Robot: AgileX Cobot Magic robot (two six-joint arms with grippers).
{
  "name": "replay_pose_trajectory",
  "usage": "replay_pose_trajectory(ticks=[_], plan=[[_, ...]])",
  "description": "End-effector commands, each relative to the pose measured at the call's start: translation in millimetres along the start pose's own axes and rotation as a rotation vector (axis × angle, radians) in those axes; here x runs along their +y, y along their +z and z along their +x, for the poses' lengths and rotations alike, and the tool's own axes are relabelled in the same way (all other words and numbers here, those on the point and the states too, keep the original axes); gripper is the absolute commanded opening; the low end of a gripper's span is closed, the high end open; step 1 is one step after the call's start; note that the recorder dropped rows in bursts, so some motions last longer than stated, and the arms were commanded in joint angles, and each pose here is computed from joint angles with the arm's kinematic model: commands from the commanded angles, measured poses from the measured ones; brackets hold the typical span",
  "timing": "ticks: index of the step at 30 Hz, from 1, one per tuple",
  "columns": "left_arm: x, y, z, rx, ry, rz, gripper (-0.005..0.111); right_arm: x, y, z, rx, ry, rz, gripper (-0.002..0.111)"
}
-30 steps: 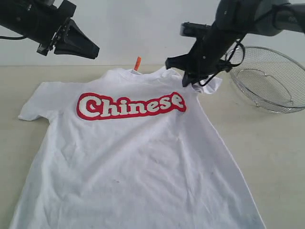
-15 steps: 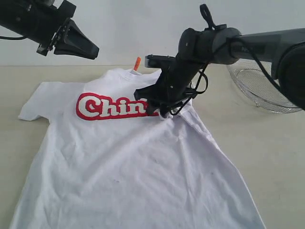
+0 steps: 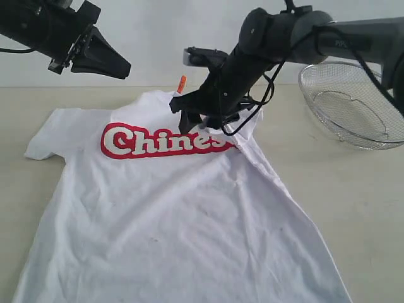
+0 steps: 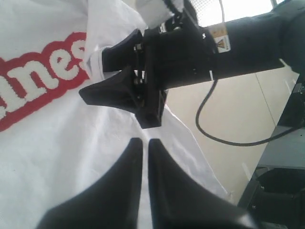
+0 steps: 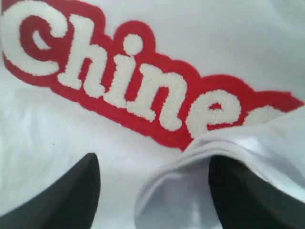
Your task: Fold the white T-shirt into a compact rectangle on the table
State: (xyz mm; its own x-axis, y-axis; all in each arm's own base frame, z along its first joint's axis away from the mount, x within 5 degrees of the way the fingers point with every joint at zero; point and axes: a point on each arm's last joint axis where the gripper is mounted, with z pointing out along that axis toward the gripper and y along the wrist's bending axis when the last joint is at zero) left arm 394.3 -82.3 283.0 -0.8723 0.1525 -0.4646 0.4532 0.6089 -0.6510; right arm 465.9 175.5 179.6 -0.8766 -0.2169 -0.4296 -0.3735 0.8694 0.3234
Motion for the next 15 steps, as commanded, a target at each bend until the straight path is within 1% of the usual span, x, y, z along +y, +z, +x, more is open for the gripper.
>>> replay_pose_trajectory(ticks=[1, 5, 8, 12, 15], plan=[[-3.6, -1, 1, 0.001, 0.013, 0.003, 0.005, 8, -22, -6, -0.016, -0.048, 0.001, 0.059], [-3.6, -1, 1, 0.001, 0.013, 0.003, 0.005, 8, -22, -2, 0.027, -0.058, -0.005, 0.059], [-3.6, -1, 1, 0.001, 0.013, 0.003, 0.005, 7, -22, -2, 0.021, -0.053, 0.000, 0.059], [-3.6, -1, 1, 0.001, 0.013, 0.003, 0.005, -15, -34, -5, 0.001, 0.036, 0.021, 0.059], [-3.6, -1, 1, 0.001, 0.013, 0.003, 0.005, -41, -48, -2, 0.028, 0.094, 0.031, 0.059]])
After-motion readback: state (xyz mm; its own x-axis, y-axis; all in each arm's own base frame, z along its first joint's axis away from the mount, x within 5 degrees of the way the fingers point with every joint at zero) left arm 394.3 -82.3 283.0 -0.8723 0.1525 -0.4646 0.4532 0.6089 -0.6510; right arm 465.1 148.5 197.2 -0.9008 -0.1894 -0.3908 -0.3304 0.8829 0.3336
